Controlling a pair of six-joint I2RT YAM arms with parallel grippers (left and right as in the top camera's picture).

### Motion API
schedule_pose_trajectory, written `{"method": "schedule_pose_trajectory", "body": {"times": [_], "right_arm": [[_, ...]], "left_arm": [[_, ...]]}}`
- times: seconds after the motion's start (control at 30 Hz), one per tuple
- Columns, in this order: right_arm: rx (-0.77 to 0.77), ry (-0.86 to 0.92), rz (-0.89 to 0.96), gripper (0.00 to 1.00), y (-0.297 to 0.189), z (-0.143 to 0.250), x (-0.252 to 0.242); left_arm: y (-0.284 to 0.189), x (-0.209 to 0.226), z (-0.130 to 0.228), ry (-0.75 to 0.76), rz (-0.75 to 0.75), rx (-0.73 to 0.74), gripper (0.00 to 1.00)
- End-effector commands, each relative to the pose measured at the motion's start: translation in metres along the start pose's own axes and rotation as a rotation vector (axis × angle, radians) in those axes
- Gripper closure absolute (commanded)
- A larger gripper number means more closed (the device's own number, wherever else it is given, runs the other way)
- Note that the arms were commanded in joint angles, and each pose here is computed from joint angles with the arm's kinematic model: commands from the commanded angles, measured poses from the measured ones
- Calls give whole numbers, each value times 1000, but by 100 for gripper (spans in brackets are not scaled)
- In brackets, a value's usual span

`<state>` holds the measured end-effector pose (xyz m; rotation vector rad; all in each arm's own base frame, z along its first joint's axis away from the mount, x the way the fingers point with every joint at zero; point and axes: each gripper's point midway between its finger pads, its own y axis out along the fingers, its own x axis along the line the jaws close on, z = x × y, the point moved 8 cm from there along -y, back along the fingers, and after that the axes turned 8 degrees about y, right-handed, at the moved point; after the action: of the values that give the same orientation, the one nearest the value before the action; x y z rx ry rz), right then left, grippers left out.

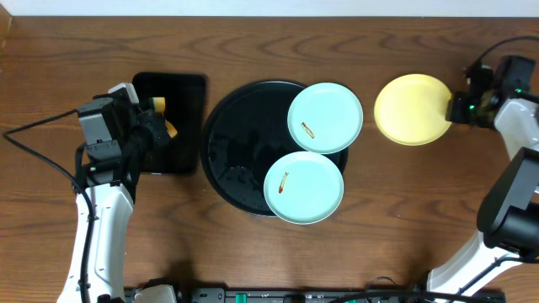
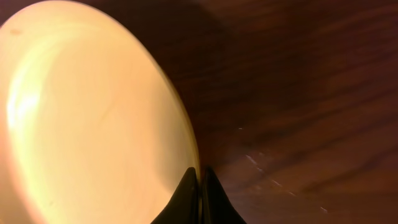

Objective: Clean dirty plates on tray and stack at the side
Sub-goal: 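Reach the right gripper to the near pale green plate's rim and grip it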

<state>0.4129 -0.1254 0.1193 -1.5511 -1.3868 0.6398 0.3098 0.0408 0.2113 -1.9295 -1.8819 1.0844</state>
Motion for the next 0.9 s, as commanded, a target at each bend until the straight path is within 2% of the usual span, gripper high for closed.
{"method": "schedule_pose_trajectory", "body": {"times": [0.0, 0.1, 0.13, 0.27, 0.53, 0.67, 0.87], "right_arm": [[-22, -48, -39, 90, -4, -1, 18], [-24, -62, -40, 48, -5, -3, 24], [-22, -63, -40, 42, -6, -4, 25], [16, -61, -45, 33, -21, -12, 32], [147, 17, -60, 28, -87, -30, 71], [282, 74, -73, 27, -110, -11, 109], [491, 30, -70, 27, -113, 33, 157]], "left_arm": [[-2, -1, -4, 34, 11, -10, 93], [-2, -1, -4, 34, 11, -10, 92], [-2, -1, -4, 34, 11, -10, 93], [-2, -1, -4, 46, 11, -10, 93], [-2, -1, -4, 128, 9, -9, 92], [-2, 0, -2, 125, 2, 0, 92], [-2, 0, -2, 123, 2, 3, 92]]}}
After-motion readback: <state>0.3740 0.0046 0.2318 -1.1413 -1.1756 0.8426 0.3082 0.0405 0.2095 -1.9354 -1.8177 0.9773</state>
